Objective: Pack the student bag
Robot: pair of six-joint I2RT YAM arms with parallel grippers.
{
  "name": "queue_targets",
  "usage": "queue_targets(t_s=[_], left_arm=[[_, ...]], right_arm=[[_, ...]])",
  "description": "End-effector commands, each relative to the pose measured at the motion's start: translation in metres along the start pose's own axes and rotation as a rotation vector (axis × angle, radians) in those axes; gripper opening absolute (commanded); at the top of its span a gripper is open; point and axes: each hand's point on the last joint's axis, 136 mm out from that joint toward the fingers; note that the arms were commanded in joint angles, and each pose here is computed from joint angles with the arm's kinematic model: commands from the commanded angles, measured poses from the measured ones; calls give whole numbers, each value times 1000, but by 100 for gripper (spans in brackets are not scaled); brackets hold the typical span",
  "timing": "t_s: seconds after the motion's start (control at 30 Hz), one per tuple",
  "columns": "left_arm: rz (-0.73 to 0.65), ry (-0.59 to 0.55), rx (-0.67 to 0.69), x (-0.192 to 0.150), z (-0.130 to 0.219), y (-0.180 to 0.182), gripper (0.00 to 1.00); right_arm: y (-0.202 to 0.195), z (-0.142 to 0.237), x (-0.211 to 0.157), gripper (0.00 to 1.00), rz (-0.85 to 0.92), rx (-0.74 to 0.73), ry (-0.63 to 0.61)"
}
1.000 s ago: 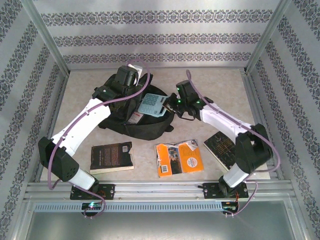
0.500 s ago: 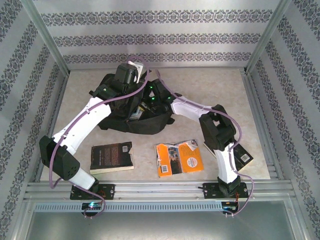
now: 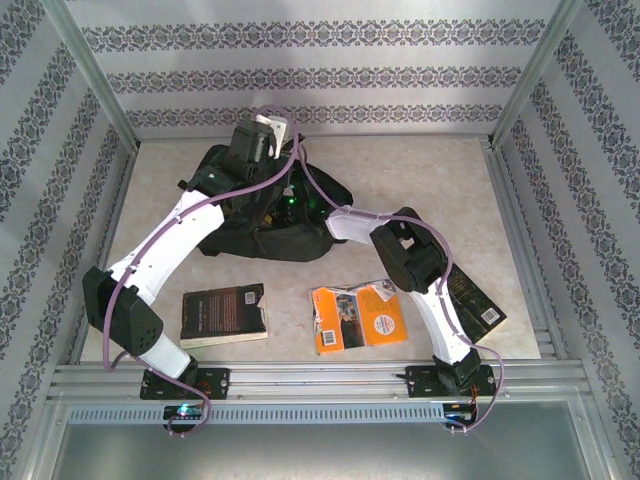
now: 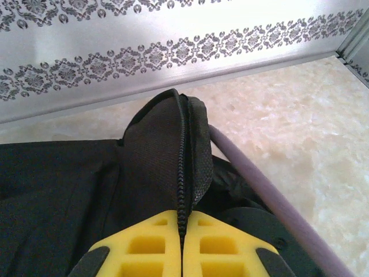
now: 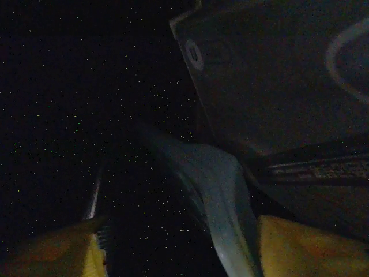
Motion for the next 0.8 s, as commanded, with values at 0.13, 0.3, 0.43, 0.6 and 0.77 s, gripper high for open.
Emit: queue_targets(t_s=[0.13,0.3,0.43,0.6,0.77], left_arm=[[59,-90,51,12,8,35,0],[93,-59,63,-4,-3,46,0],[101,-33,44,-12,-7,45,0],[119,20,-13,-22,-11,36,0],[195,74,-107,-43,-18,19,0]], right_arm=[[54,63,2,70,228,57,-49],[39,84,-2,69,239,11,-43],[25,104,5,65,252,-43,-79],[24,141,14,63,309,-118,-134],[3,209,27,65,416,-432,-248]])
Point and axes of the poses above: each hand's point on the last joint's axis, 136 mm out from that joint toward the fingers, its own z axis back along the fingers, its own y axis along the line the jaws close on, x = y × z, and after that the axes turned 1 degree about z, right-handed
